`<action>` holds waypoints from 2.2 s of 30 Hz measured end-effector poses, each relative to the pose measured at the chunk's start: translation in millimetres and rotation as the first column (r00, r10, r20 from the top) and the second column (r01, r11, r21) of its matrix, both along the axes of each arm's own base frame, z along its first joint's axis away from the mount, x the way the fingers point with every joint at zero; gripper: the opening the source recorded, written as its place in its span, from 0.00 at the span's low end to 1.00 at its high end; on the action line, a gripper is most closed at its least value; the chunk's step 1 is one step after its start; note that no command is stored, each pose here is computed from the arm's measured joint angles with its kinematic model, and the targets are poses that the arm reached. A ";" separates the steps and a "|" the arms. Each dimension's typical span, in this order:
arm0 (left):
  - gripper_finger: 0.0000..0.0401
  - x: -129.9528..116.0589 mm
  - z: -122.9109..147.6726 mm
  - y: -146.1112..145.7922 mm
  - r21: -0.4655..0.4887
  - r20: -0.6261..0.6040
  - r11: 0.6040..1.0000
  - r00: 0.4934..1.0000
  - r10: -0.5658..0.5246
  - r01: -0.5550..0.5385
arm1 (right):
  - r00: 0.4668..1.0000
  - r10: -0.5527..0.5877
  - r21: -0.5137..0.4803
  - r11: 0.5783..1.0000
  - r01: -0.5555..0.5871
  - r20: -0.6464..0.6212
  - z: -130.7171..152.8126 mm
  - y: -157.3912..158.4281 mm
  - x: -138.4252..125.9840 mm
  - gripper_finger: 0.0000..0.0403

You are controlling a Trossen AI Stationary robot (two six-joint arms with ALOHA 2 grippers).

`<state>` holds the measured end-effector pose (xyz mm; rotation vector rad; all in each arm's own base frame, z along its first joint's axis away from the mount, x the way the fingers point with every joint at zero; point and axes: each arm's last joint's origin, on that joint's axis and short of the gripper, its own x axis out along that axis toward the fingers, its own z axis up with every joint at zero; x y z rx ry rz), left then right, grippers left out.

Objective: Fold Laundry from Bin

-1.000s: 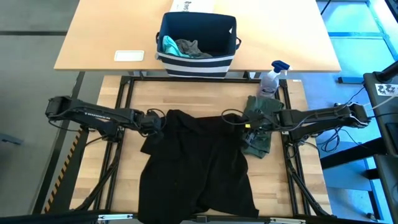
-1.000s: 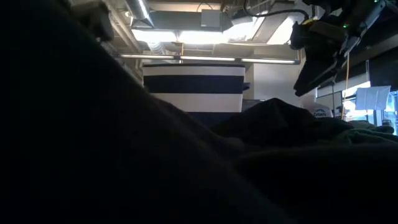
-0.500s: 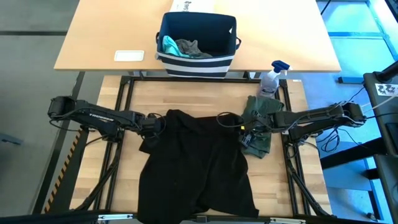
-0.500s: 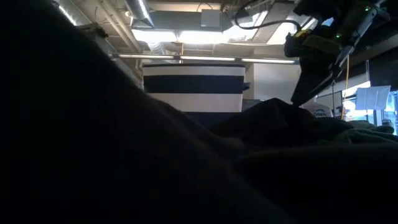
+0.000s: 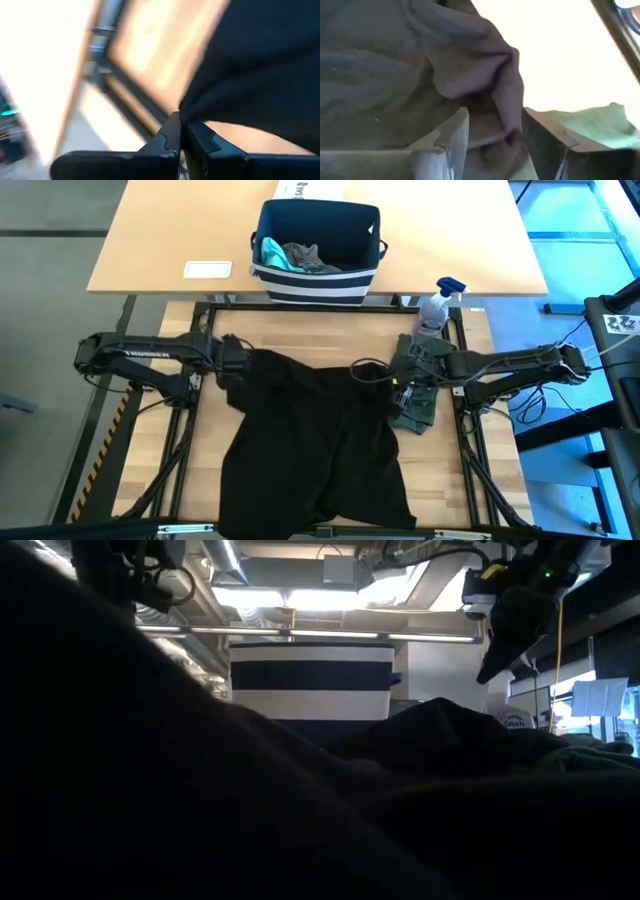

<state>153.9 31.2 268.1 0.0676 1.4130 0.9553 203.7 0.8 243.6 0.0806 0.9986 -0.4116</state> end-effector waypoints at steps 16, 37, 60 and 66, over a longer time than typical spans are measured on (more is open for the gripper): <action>0.18 -12.9 -9.1 22.4 0.015 -0.153 0.999 0.987 0.054 -0.052 | 0.998 0.065 0.093 0.994 -0.063 -0.016 -36.5 4.6 20.8 0.45; 0.31 59.9 -63.3 -21.6 -0.502 0.515 0.694 0.823 -0.241 0.517 | 0.904 0.426 0.090 0.902 -0.422 -0.027 -83.2 11.8 67.3 0.45; 0.29 75.9 -54.2 30.6 -0.396 0.693 0.720 0.700 -0.173 0.570 | 0.981 0.125 0.190 0.970 -0.153 0.149 6.1 -39.7 71.3 0.45; 0.29 70.0 -100.7 19.5 -0.436 0.575 0.702 0.775 -0.264 0.563 | 0.937 0.313 0.167 0.926 -0.337 0.157 -29.0 -17.7 79.1 0.45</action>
